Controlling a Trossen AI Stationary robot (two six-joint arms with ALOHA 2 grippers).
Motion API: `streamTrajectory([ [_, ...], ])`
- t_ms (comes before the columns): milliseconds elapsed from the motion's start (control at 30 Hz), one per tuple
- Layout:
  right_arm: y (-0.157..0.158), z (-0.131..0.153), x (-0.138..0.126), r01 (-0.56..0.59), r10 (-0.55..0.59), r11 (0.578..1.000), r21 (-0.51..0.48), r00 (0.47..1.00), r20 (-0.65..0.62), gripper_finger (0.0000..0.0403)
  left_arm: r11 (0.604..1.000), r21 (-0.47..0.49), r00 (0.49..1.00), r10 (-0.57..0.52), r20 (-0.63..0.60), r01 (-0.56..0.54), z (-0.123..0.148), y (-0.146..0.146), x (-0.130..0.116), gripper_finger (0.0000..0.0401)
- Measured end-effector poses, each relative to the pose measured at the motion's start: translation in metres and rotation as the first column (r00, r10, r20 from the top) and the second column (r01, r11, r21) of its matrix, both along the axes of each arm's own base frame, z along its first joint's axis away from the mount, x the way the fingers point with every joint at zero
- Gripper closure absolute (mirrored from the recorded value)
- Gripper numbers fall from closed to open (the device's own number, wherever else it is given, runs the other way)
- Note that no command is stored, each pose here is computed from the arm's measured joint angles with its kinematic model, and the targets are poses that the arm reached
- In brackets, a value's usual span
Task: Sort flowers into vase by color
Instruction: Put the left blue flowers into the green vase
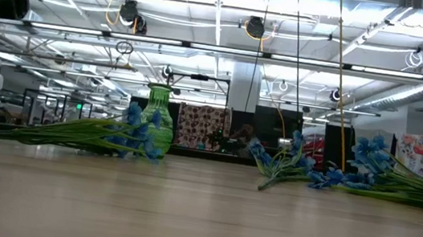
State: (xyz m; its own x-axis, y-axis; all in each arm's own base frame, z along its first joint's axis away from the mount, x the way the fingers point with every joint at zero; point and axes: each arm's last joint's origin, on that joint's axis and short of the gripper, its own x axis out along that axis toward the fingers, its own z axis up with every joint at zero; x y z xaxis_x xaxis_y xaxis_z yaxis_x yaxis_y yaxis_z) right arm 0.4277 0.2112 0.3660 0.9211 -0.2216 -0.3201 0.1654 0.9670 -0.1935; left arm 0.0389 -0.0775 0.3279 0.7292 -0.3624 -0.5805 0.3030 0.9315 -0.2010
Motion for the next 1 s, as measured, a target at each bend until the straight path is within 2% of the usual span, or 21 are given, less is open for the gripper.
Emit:
streamTrajectory([
  [167,-0.01,0.001,-0.016,0.086,-0.092,0.995,-0.058,0.991,-0.1,0.0179,0.97,-0.002,0.955,0.241,0.172,-0.244,0.003,0.015,0.004,0.0262],
  [433,-0.025,-0.018,-0.039,0.207,-0.233,0.972,-0.112,0.917,-0.324,0.0179,0.882,-0.02,0.849,0.46,0.259,-0.471,0.006,0.024,0.014,0.0262],
  [600,-0.039,-0.026,-0.04,0.272,-0.321,0.945,-0.18,0.873,-0.368,0.0179,0.82,-0.002,0.792,0.553,0.261,-0.572,0.005,0.025,0.024,0.0262],
  [700,-0.05,-0.029,-0.041,0.285,-0.355,0.932,-0.222,0.84,-0.411,0.0179,0.797,0.029,0.779,0.581,0.236,-0.603,0.002,0.021,0.033,0.0262],
  [867,-0.079,-0.032,-0.043,0.317,-0.446,0.89,-0.327,0.756,-0.48,0.0179,0.77,0.085,0.768,0.607,0.204,-0.632,-0.003,0.005,0.058,0.0262],
  [1000,-0.101,-0.033,-0.037,0.368,-0.493,0.868,-0.334,0.727,-0.479,0.0179,0.737,0.106,0.738,0.637,0.222,-0.668,-0.004,-0.001,0.081,0.0262],
])
